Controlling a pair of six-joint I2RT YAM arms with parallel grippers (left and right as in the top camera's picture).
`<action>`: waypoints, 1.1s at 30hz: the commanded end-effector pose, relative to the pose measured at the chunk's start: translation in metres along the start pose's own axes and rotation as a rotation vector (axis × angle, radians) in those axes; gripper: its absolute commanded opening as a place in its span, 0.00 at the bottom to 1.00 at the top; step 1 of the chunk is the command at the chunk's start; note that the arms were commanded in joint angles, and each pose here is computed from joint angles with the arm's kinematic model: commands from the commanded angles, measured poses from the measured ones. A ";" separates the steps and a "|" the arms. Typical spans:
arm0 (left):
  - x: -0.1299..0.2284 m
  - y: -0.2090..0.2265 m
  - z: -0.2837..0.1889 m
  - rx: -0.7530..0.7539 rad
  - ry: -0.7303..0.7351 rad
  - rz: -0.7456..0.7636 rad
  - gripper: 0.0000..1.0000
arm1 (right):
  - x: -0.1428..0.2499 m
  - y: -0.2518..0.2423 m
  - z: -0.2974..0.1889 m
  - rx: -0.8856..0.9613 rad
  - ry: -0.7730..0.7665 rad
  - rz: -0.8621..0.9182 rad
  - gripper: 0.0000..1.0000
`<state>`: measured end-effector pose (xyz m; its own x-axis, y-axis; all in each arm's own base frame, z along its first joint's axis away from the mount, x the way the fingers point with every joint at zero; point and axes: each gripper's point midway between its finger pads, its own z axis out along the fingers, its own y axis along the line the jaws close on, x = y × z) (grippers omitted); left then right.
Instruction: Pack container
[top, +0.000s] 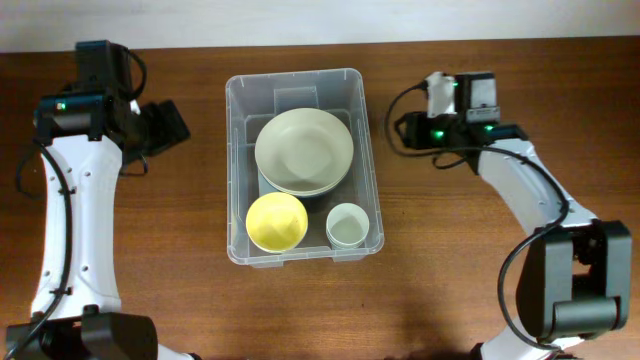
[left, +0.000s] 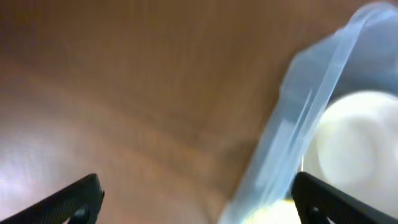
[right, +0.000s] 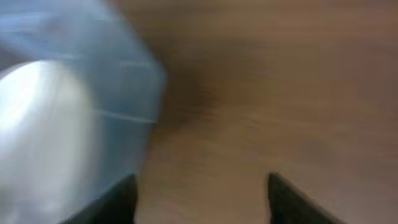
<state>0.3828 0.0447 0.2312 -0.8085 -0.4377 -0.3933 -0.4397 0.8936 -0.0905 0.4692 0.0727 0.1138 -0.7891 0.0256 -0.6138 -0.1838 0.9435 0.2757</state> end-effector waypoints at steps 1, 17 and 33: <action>-0.041 -0.007 0.001 -0.007 -0.164 0.222 0.99 | -0.030 -0.051 -0.042 0.260 -0.089 0.028 0.91; -0.020 -0.028 -0.014 0.119 -0.132 0.441 0.99 | 0.018 -0.091 -0.137 0.410 0.023 0.269 0.99; 0.117 0.034 -0.074 0.193 -0.591 0.320 0.99 | 0.128 -0.030 -0.272 0.450 -0.449 0.214 0.99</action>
<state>0.2627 0.0169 0.2810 -0.5316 -0.0453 -0.8458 -0.0770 0.9970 -0.0050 0.2350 -0.0421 0.2308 -0.5062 0.2678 -0.8198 0.2788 0.9504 0.1383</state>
